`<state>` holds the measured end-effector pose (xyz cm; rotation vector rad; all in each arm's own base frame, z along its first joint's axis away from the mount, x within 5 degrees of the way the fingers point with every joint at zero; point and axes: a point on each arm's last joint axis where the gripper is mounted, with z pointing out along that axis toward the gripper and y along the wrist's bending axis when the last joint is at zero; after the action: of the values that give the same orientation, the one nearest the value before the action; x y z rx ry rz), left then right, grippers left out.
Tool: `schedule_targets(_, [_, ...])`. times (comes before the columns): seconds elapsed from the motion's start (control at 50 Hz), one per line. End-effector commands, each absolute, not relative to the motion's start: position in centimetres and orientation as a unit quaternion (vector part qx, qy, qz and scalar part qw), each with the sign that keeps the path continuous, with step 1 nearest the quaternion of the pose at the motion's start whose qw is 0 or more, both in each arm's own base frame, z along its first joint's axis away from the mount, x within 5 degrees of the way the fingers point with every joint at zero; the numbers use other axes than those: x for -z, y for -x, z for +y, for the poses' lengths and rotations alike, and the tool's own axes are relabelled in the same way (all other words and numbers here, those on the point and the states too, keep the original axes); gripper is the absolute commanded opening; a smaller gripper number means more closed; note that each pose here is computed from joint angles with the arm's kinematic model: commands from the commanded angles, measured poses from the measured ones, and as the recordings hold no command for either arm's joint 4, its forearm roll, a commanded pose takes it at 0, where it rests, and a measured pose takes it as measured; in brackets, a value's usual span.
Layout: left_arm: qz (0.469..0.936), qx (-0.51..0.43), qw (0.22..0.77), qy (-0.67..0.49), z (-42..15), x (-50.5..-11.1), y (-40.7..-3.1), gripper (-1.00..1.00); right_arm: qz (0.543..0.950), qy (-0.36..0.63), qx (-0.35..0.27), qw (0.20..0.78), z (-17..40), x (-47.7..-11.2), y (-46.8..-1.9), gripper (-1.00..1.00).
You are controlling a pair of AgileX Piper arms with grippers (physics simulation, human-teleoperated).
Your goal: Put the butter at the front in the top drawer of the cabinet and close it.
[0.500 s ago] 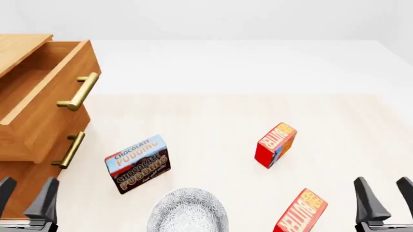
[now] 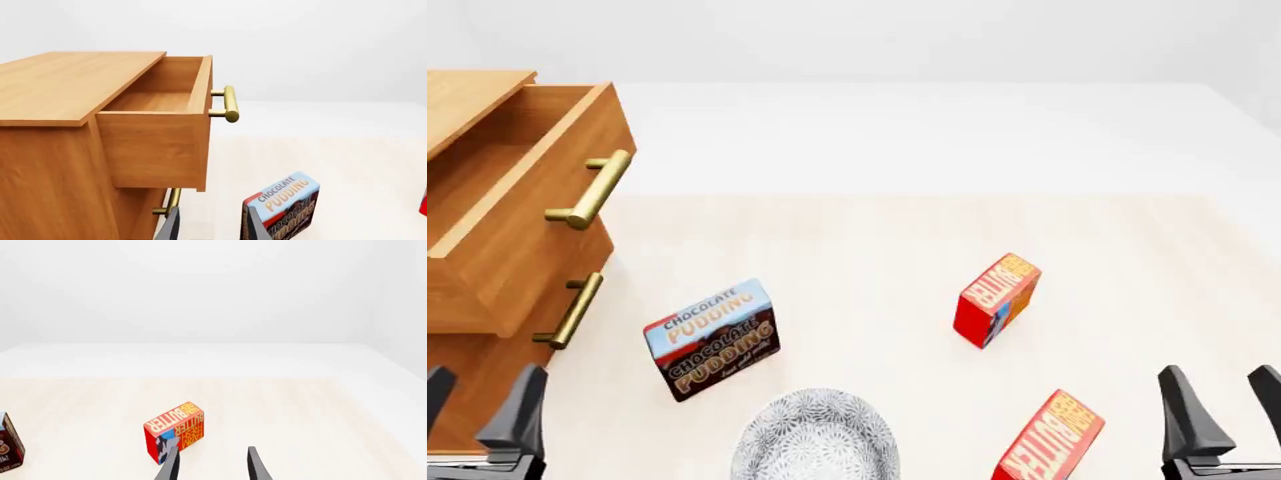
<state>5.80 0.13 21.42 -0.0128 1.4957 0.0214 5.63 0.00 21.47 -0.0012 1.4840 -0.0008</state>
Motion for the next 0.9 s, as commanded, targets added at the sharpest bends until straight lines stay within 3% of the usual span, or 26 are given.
schedule_targets(0.02, [0.680,-0.021,0.732,0.021,0.3,-21.5,-5.7,1.00,0.676,0.000,0.000,0.737,0.0,-21.5,-5.6,1.00])
schedule_targets(0.4, [0.728,-0.011,0.685,0.031,0.4,-24.8,-7.0,1.00,0.676,0.000,0.000,0.737,0.0,-21.5,-5.6,1.00])
schedule_targets(0.9, [0.734,-0.041,0.678,0.004,0.1,-33.0,-2.3,1.00,0.676,0.000,0.000,0.737,0.0,-21.5,-5.6,1.00])
